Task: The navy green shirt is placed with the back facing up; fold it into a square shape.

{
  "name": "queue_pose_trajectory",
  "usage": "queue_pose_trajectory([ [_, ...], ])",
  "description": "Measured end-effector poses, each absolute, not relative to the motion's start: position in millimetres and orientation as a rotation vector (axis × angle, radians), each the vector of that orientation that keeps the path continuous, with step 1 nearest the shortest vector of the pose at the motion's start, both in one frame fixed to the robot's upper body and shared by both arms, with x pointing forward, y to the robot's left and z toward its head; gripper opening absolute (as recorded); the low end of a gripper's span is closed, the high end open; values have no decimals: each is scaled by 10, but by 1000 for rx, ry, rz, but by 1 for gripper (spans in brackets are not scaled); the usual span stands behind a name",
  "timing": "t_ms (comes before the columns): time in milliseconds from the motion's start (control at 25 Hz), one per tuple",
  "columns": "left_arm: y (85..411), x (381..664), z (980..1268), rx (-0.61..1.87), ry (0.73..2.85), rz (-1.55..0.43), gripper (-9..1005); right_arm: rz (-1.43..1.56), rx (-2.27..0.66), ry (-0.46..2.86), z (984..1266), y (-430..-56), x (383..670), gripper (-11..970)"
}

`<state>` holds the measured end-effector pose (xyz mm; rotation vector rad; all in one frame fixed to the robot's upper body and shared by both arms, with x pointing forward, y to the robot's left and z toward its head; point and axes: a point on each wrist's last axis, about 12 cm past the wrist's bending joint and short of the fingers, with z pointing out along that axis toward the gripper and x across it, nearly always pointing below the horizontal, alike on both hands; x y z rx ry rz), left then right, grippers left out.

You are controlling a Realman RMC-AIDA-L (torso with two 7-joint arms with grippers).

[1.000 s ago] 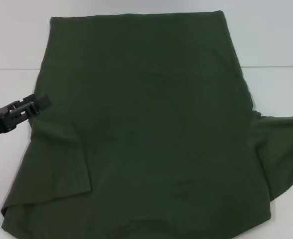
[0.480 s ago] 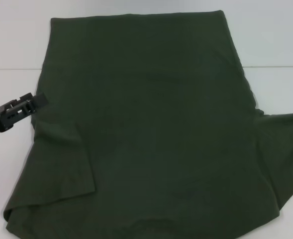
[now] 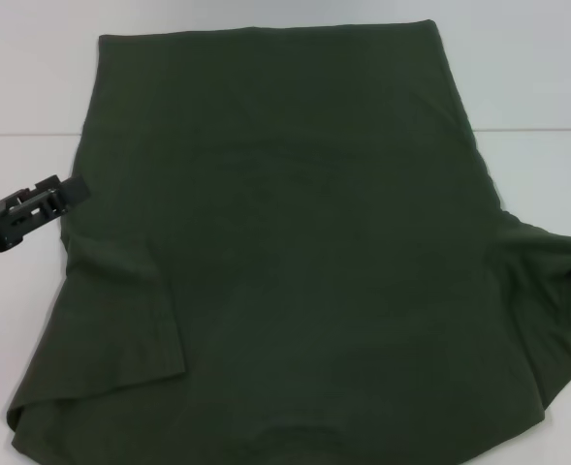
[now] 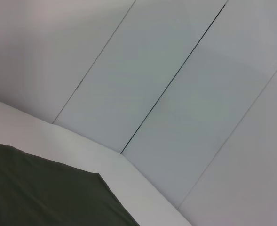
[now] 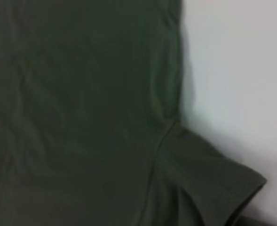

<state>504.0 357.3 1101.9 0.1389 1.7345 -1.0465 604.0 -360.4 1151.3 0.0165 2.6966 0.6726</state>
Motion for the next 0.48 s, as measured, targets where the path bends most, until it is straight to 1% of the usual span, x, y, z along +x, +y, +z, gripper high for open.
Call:
queue_pose_trajectory([
  [480, 3600, 5011, 11017, 119, 1720, -1043, 722, 775, -148, 2662, 11704, -3167, 6246, 25],
])
